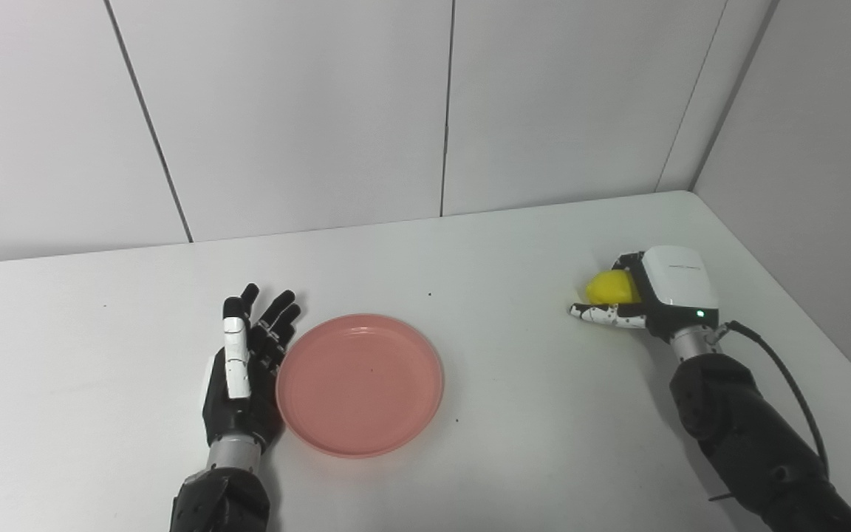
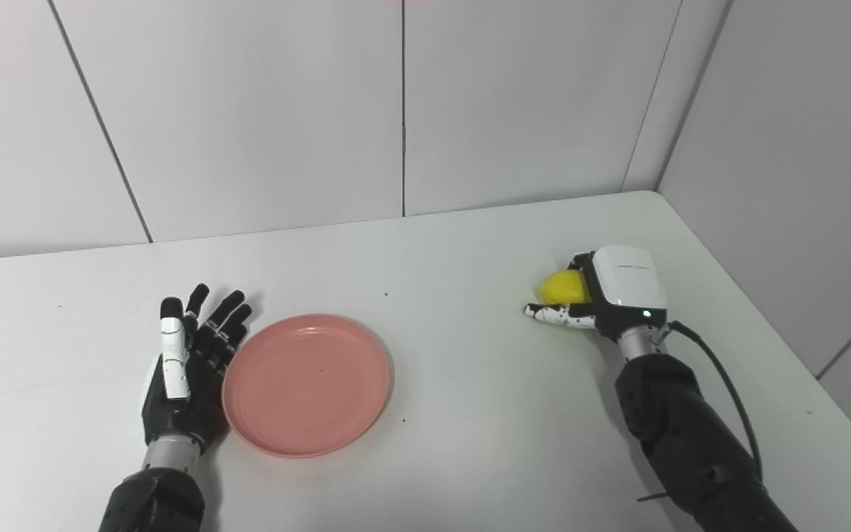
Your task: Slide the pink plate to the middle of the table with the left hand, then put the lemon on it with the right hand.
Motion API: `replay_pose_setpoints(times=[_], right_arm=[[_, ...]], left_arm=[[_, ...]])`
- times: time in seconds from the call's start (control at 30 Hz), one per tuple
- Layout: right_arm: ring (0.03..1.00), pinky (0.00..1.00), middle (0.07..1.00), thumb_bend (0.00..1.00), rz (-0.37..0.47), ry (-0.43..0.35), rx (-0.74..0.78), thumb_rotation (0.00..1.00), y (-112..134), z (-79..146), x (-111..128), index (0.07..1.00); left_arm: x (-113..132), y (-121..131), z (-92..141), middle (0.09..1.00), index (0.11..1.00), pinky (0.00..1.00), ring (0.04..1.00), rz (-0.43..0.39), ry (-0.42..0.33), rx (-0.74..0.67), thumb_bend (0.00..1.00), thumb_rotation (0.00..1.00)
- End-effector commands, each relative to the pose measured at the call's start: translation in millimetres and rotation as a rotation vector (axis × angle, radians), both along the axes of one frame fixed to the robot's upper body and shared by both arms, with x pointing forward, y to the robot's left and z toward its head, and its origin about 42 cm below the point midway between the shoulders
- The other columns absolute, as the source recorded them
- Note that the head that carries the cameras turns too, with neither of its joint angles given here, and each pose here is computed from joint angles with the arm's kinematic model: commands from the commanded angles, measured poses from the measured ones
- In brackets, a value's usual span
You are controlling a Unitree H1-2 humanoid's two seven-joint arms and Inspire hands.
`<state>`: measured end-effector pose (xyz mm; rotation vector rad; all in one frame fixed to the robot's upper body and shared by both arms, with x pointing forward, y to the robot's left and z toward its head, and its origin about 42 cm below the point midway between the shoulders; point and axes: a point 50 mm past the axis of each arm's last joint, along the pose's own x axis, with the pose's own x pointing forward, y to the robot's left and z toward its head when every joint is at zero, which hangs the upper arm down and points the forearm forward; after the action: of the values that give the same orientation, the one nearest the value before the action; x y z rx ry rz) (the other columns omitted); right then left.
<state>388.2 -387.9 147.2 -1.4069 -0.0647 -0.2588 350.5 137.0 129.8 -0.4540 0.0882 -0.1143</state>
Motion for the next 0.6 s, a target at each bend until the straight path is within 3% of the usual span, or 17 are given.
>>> replay_pose_setpoints(times=[0.0, 0.13, 0.4, 0.47, 0.57], right_arm=[[0.224, 0.17, 0.286, 0.51, 0.042, -0.063, -0.011, 0.50, -0.3, 25.2, 8.7, 0.326], [0.202, 0.15, 0.261, 0.52, 0.076, -0.084, 0.030, 0.53, 1.6, 35.8, 10.8, 0.295], [0.167, 0.12, 0.228, 0.51, 0.178, -0.150, 0.028, 0.49, 8.5, 58.1, 15.0, 0.252], [0.162, 0.11, 0.222, 0.52, 0.200, -0.165, 0.028, 0.53, 11.2, 61.7, 15.3, 0.243], [0.150, 0.10, 0.211, 0.52, 0.237, -0.197, 0.030, 0.49, 21.5, 70.5, 14.1, 0.231]], left_arm=[[-14.3, 0.0, -34.0, 0.813, 0.955, 0.98, 0.860, -0.006, 0.163, 0.026, 0.79, 0.83], [-14.4, -2.1, -32.9, 0.828, 0.952, 0.99, 0.863, 0.003, 0.155, 0.037, 0.78, 0.82], [-15.7, -10.7, -30.6, 0.839, 0.931, 0.97, 0.863, 0.015, 0.143, 0.037, 0.79, 0.79], [-16.3, -13.5, -30.1, 0.835, 0.927, 0.96, 0.861, 0.017, 0.146, 0.035, 0.80, 0.79], [-17.2, -17.6, -30.7, 0.826, 0.920, 0.95, 0.846, 0.022, 0.147, 0.034, 0.81, 0.78]])
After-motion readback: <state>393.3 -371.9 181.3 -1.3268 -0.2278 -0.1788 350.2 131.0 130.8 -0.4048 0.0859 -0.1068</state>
